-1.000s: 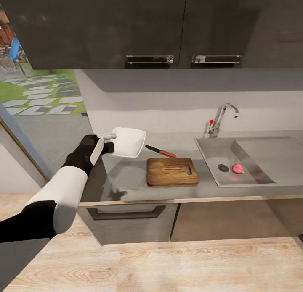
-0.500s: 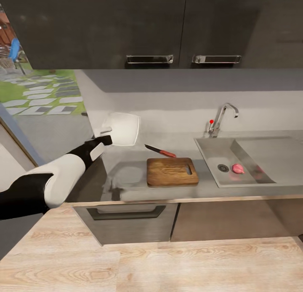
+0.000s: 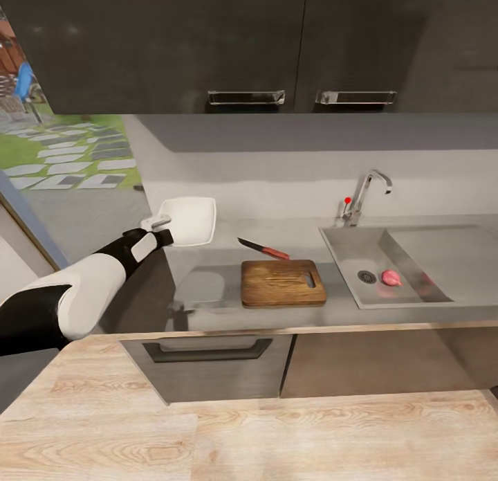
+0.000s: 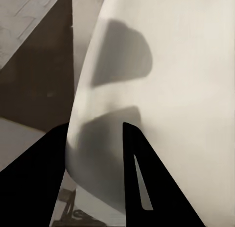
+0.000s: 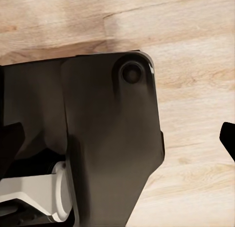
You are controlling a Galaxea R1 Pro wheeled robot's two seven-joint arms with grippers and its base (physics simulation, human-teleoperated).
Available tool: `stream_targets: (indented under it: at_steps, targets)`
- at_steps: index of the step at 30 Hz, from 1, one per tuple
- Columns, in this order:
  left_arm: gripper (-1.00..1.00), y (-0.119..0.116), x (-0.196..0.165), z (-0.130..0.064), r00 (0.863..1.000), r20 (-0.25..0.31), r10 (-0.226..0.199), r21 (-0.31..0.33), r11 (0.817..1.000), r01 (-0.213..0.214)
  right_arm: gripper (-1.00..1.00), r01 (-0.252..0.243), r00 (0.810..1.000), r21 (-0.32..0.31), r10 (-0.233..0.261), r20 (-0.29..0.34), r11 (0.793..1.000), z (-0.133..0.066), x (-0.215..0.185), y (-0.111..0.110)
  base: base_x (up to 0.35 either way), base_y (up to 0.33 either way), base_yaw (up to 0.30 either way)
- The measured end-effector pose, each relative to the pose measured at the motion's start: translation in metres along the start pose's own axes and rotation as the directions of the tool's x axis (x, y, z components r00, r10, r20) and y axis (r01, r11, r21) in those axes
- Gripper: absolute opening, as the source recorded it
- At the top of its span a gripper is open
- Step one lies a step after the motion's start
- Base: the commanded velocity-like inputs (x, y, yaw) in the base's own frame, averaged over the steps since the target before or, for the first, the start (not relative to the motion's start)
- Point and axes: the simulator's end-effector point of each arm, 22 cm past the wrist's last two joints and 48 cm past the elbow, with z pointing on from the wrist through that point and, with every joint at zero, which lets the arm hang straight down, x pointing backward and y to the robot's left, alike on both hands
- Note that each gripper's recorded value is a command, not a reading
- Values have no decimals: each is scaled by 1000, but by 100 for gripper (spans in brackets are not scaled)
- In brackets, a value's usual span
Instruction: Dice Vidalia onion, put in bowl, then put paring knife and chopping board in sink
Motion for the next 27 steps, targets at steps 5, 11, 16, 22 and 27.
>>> stream_targets:
  at_steps: [5,11,16,22,27]
  targets:
    - [-100,2,1,0,1000,-6,-1,-3,1000,1,100,0,1000,0,0,0,1000,0,0,0,0,0,0]
    - [-100,3,4,0,1000,-19,-5,-4,1000,5,100,0,1000,1,0,-1,1000,0,0,0,0,0,0]
    - [-100,4,19,-1,996,-92,-19,-1,1000,19,100,1,1000,2,-1,-2,1000,0,0,0,0,0,0]
    - [-100,6,17,-9,983,-182,-8,10,1000,10,100,0,1000,2,0,-2,1000,0,1,0,0,0,0]
    - [-100,4,18,-23,959,-281,21,28,1000,-14,100,0,1000,1,0,-2,1000,0,1,0,0,0,0]
